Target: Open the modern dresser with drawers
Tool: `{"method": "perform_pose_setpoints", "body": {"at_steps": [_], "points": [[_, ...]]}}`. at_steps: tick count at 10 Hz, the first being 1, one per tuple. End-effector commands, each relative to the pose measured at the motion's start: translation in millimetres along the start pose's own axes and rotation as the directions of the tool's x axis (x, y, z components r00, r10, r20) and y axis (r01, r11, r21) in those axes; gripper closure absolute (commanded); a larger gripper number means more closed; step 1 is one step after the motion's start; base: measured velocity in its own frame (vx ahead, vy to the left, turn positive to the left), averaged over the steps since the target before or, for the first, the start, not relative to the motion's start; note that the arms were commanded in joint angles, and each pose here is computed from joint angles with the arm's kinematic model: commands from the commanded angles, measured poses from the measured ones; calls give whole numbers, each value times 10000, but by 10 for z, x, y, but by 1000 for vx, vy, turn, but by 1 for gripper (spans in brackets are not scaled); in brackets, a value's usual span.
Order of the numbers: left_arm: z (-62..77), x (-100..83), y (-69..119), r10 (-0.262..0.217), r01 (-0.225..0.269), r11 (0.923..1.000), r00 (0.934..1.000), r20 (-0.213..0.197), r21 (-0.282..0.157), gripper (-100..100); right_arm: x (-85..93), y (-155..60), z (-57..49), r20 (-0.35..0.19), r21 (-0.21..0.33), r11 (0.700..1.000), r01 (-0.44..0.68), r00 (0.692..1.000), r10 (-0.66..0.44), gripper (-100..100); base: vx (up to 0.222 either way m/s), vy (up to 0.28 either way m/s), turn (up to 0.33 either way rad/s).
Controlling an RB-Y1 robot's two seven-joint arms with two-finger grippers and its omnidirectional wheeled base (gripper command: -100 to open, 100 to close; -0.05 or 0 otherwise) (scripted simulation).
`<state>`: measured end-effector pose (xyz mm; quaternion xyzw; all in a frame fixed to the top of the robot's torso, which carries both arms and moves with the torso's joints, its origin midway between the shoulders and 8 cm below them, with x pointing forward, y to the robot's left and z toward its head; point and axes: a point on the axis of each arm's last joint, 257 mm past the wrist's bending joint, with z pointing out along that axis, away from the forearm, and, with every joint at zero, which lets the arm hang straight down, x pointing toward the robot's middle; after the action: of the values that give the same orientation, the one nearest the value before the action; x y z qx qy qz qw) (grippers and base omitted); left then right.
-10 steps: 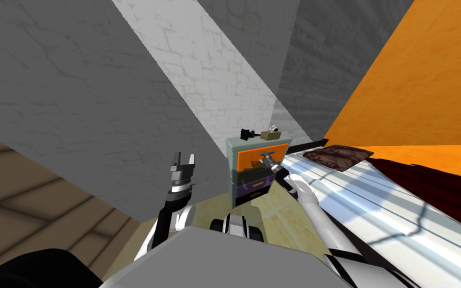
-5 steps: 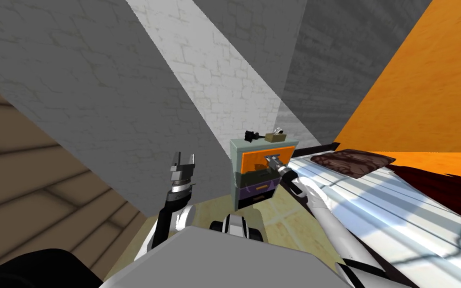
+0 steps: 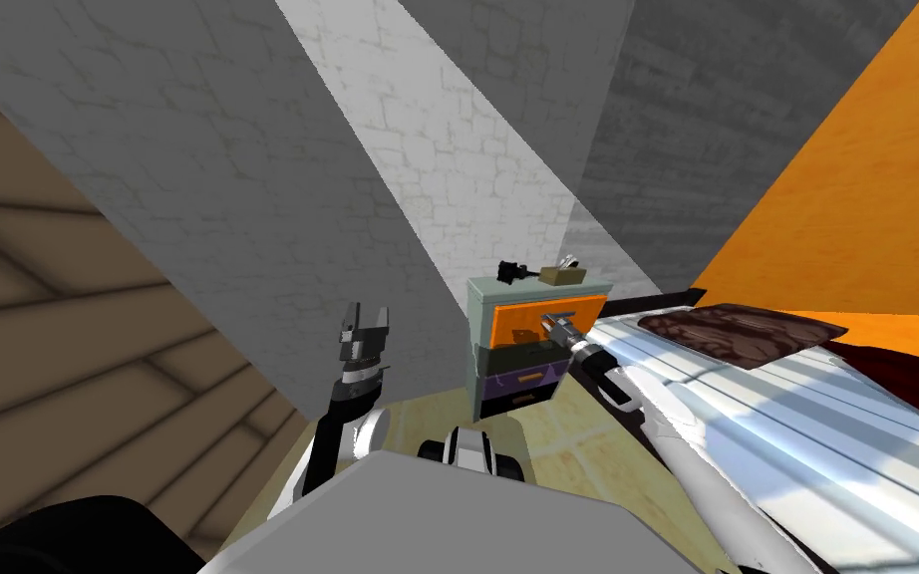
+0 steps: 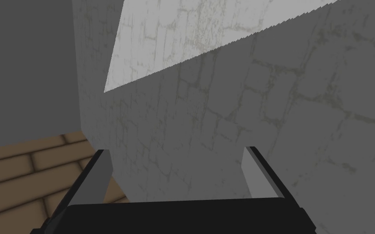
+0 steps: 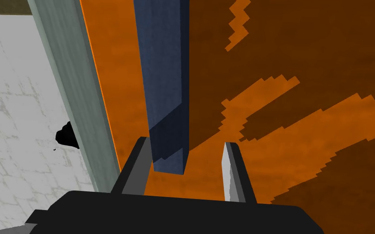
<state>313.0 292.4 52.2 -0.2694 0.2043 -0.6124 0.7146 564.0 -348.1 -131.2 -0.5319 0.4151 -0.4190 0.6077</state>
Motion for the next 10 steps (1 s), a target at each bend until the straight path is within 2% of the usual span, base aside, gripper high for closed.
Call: {"method": "perform_pose_setpoints", "body": {"at_steps": [1,2,3,4,5,7,8,9,10], "points": [[0,0,0,-1,1,10000,10000,0,0,0,249,163,-311,-297,-226,9996,-169,9994,162,100,14,62,107],[0,0,0,1,-1,10000,10000,0,0,0,268,229,-370,-370,-326,9991,-276,9990,264,100,9,25,-17],[0,0,0,2,-2,10000,10000,0,-1,0,506,152,-574,-621,-295,9996,47,9980,-65,100,-2,67,259],[0,0,0,-1,1,10000,10000,0,0,0,534,221,-662,-735,-336,9991,-244,9971,219,100,3,46,132],[0,0,0,1,-1,10000,10000,0,0,0,746,98,-837,-932,-279,9995,120,9955,-145,100,6,72,285],[0,0,0,1,-1,10000,10000,0,-1,0,783,168,-956,-1092,-260,9994,-235,9938,206,100,9,45,23],[0,-1,0,2,-2,10000,10000,0,-1,0,985,34,-1157,-1307,-186,9997,164,9912,-187,100,3,61,228],[0,0,0,0,0,10000,10000,0,-1,0,1012,92,-1251,-1432,-199,9997,-121,9897,91,100,11,50,159],[0,0,0,1,-1,10000,10000,0,-1,0,1188,-81,-1420,-1589,-117,9991,405,9864,-418,100,7,73,265]]}}
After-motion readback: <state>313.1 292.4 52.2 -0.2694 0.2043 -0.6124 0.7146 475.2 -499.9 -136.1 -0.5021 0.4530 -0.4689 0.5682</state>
